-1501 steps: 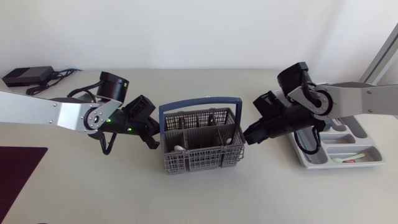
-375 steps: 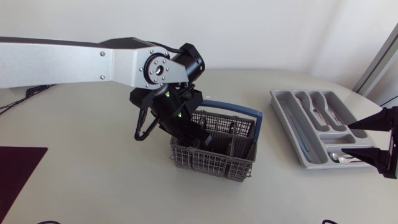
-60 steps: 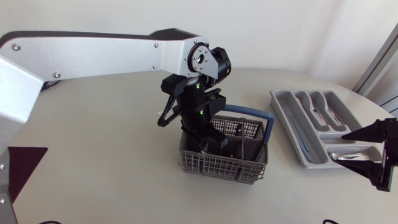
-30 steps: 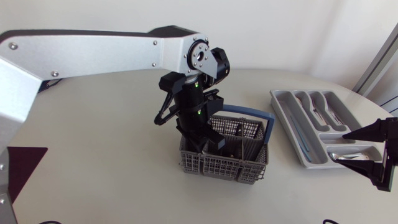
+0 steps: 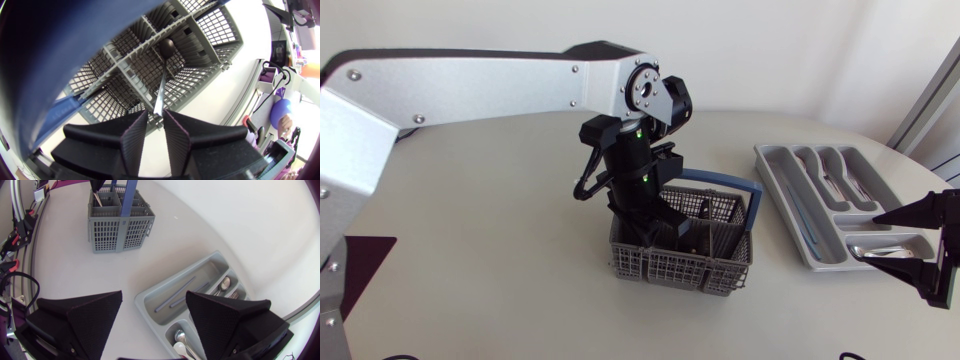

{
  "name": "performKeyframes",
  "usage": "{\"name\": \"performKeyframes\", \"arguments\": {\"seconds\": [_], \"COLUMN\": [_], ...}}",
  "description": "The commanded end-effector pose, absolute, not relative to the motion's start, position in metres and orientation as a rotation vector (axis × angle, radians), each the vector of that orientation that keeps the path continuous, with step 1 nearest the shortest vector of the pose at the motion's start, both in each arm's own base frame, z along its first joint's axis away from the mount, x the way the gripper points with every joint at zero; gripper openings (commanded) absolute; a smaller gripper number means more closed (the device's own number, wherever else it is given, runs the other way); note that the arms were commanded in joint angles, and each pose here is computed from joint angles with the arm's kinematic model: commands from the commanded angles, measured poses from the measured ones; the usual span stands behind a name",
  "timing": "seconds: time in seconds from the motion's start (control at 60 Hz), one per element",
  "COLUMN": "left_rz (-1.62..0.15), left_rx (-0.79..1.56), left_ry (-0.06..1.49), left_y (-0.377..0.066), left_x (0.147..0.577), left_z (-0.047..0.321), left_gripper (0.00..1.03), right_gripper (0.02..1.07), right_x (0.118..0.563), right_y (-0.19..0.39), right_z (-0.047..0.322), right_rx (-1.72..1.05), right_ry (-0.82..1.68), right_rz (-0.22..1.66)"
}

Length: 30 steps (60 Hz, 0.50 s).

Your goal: Sort the cutlery from the basket into the organizer compartments.

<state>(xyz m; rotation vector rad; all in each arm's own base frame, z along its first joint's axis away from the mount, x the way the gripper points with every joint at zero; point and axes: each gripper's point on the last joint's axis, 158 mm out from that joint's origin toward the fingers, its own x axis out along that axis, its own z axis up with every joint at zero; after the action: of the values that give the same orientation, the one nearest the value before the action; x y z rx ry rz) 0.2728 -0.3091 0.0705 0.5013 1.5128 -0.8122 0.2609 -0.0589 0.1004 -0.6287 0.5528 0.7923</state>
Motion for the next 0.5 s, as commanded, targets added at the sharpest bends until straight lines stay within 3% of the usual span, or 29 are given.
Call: {"name": "performKeyframes", "arguments": {"seconds": [0.0,0.217,0.483], "left_rz": [-0.793,-0.793,-0.795], "left_rx": [0.506,0.497,0.486], "left_ry": [1.646,1.628,1.607], "left_y": [-0.305,-0.310,-0.312], "left_x": [0.252,0.253,0.254], "left_z": [0.038,0.035,0.037], "left_gripper": [0.25,0.24,0.10], "right_gripper": [0.93,0.93,0.93], "right_x": [0.255,0.252,0.248], "right_y": [-0.055,-0.050,-0.042], "right_z": [0.096,0.097,0.098], "right_rx": [-0.637,-0.635,-0.633], "right_ry": [0.549,0.548,0.544], "right_rz": [0.804,0.808,0.820]}}
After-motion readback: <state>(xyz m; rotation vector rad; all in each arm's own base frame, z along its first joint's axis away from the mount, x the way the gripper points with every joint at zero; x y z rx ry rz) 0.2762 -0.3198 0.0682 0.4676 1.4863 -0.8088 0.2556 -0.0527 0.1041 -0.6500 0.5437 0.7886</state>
